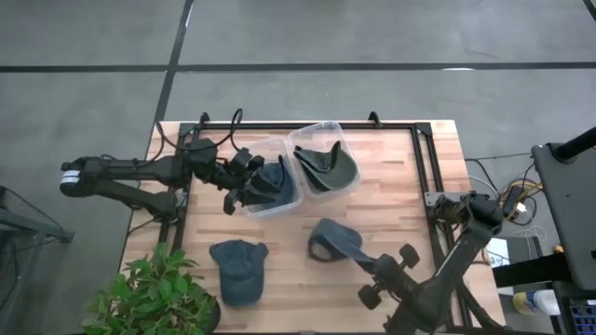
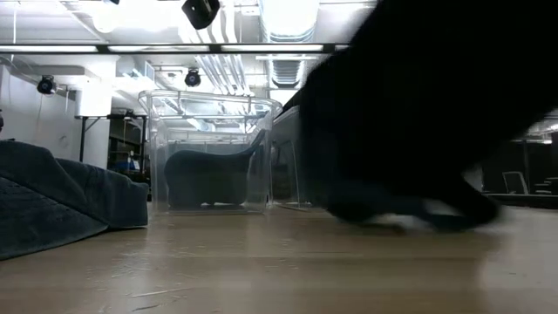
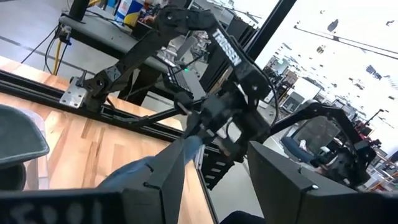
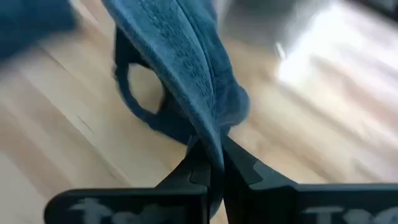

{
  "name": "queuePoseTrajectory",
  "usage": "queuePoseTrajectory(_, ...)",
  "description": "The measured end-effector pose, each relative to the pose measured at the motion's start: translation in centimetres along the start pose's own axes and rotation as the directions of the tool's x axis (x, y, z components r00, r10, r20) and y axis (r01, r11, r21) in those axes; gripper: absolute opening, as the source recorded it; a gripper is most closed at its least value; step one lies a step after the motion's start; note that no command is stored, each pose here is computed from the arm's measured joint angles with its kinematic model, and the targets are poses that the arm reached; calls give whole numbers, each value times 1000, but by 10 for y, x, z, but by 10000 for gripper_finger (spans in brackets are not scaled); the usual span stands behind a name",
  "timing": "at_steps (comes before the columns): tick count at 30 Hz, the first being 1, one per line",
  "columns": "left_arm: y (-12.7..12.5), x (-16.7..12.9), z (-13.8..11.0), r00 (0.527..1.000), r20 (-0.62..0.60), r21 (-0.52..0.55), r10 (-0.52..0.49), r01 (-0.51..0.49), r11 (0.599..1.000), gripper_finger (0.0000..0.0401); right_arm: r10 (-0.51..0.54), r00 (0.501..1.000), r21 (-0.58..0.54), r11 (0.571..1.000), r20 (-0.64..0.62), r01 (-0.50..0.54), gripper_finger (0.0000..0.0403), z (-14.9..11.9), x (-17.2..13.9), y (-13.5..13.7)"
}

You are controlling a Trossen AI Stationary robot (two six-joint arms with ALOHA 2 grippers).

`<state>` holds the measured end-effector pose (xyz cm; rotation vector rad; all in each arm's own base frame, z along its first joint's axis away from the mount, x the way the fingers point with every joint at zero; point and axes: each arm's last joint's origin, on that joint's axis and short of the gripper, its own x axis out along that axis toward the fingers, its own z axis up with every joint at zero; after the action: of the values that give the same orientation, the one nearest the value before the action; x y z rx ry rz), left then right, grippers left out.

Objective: Pick & Place hat
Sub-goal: Put the right dark blue cap into the left transparent bin

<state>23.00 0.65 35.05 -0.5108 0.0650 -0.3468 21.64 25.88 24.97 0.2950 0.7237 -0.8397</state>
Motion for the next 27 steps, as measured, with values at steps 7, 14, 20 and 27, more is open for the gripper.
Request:
queuePoseTrajectory(7,-9,-6,8,996,53,67,-66,62,996,168,157,946,50,983,283,-178,10,28,-20,-11)
queuePoseTrajectory(14,-19,-11,15,984,106,182,-144,123,976,168,193,830,96,954,523,-283,11,44,-22,-12)
queuePoseTrajectory(20,-24,-15,20,973,138,271,-184,142,952,168,141,729,153,934,670,-322,11,68,-9,-5)
queuePoseTrajectory(27,-27,-17,23,966,162,259,-202,156,953,168,4,730,289,917,684,-276,12,101,22,6)
